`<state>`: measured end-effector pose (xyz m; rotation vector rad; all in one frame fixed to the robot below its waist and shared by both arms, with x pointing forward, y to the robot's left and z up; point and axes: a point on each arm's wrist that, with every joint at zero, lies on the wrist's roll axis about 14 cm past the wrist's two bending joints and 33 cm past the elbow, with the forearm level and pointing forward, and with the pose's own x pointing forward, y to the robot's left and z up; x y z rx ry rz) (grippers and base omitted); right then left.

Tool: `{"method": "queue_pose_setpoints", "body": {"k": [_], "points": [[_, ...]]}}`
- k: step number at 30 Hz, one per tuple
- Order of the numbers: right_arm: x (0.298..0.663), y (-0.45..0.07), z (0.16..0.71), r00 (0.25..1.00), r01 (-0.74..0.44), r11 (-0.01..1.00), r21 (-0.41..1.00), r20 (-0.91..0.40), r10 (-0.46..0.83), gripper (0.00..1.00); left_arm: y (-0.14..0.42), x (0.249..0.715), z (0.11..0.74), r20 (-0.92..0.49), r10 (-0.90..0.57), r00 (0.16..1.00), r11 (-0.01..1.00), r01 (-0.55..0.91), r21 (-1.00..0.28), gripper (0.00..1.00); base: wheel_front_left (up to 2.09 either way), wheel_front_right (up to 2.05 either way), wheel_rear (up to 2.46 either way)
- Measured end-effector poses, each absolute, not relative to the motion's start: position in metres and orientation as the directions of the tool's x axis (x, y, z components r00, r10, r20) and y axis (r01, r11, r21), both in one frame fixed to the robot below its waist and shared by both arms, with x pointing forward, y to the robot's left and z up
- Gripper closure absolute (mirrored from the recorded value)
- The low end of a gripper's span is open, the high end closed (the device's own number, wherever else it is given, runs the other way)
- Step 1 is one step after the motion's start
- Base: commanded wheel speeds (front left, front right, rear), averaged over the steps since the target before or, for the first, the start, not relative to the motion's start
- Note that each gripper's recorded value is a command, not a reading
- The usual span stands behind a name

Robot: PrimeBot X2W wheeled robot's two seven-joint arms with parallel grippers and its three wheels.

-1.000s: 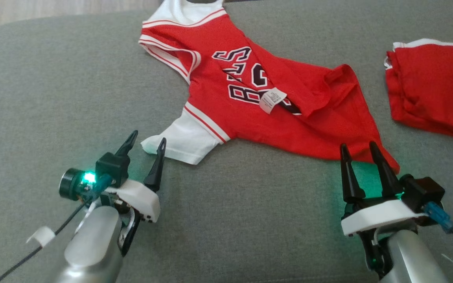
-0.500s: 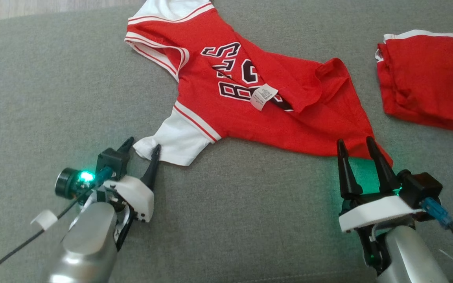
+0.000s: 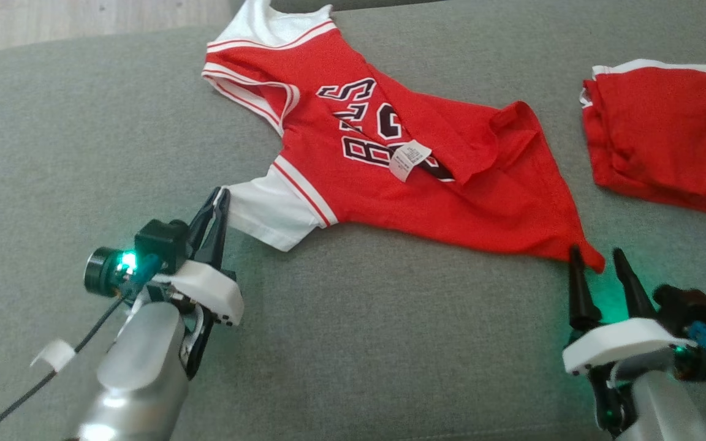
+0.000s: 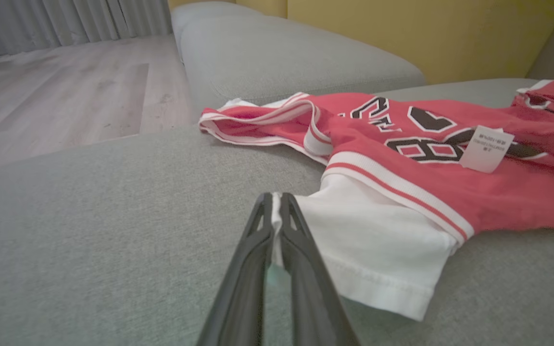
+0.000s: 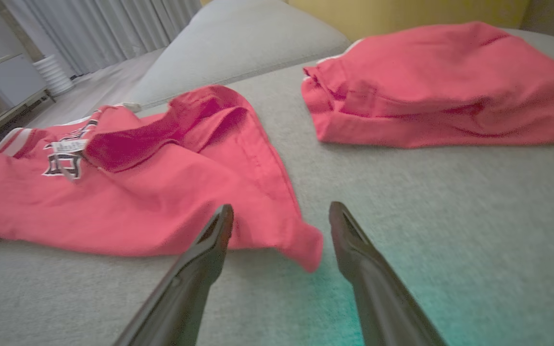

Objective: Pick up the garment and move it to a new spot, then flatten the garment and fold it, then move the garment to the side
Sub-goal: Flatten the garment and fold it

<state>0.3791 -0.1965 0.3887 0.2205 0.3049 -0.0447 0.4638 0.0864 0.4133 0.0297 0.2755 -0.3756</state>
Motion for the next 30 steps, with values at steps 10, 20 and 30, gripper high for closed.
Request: {"method": "queue_pose_setpoints", "body": {"k": [10,20,30], "points": [[0.384,-0.194,0.363,0.913,0.12,0.961,0.248,-0.408,-0.009,0.0,0.091,0.45,0.439,-0.164,-0.338,0.927,0.941,0.335,-0.047,1.0,0.0,0.0,0.0],[0.385,-0.179,0.357,0.892,0.063,0.969,0.24,-0.449,0.053,0.87,0.098,0.443,0.457,-0.107,-0.316,0.943,0.949,0.313,-0.039,1.0,0.0,0.0,0.0],[0.392,-0.158,0.385,0.926,-0.001,0.96,0.28,-0.362,0.107,1.0,0.109,0.44,0.499,0.011,-0.269,0.963,0.963,0.269,-0.033,1.0,0.0,0.0,0.0]]}}
